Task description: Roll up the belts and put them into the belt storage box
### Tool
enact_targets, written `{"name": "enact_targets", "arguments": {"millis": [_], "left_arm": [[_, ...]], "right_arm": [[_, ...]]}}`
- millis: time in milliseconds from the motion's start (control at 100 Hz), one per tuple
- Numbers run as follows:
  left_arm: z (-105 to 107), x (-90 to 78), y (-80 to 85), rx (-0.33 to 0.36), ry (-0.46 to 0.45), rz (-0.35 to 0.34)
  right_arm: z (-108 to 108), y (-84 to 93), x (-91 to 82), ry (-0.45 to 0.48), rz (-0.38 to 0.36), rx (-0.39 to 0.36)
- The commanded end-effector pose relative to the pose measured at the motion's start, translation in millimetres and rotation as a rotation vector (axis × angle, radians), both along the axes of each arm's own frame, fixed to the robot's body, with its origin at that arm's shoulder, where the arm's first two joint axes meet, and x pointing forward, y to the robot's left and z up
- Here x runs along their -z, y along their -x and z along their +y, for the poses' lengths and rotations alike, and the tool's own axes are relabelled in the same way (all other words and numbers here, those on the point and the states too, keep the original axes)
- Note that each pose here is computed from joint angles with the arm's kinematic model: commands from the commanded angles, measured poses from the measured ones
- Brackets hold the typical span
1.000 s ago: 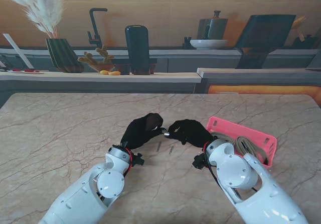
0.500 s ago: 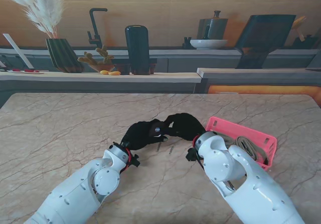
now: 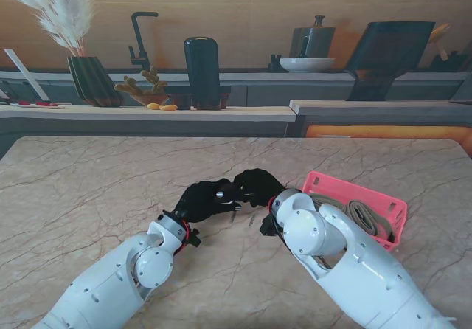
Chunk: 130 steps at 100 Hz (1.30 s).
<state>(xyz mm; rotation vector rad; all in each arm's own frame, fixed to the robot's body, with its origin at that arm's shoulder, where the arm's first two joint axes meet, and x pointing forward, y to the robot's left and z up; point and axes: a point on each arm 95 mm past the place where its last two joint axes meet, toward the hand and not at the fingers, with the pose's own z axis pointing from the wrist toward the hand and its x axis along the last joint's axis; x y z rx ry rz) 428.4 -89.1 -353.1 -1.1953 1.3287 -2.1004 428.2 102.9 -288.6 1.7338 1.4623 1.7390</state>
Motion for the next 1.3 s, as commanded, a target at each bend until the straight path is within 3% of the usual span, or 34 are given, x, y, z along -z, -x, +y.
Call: {"name": "enact_targets", "arguments": {"millis": [0,260,470,750,970,1290], "left_arm": [[-11,-8.1,1.8,0.008,0.03,-0.013],[-10,-8.1,3.2,-0.028,0.111,0.033],[-2,-9.2,3.1,-0.047,0.182,0.044],[9,-12.0,0.4,-0.049,0.212,0.043],[13,-12.8,0.6,-0.034,0.257,0.059],[8,-13.6,5.7,0.025,0.312,0.089]], "right_arm": [[9,2.1,5.6,0.005,0.021,-0.016],[5,3.2,7.8,-0.006,0.05,-0.016],[-18,11.5,-2.1,-0.172,0.112,0.062],[-44,21.8,-15.4,-0.301,0.107,0.119],[-57,26.7,-24.9,-0.4,0.128,0.115],[-62,26.0,-26.5,-0.619,0.241,0.112]]}}
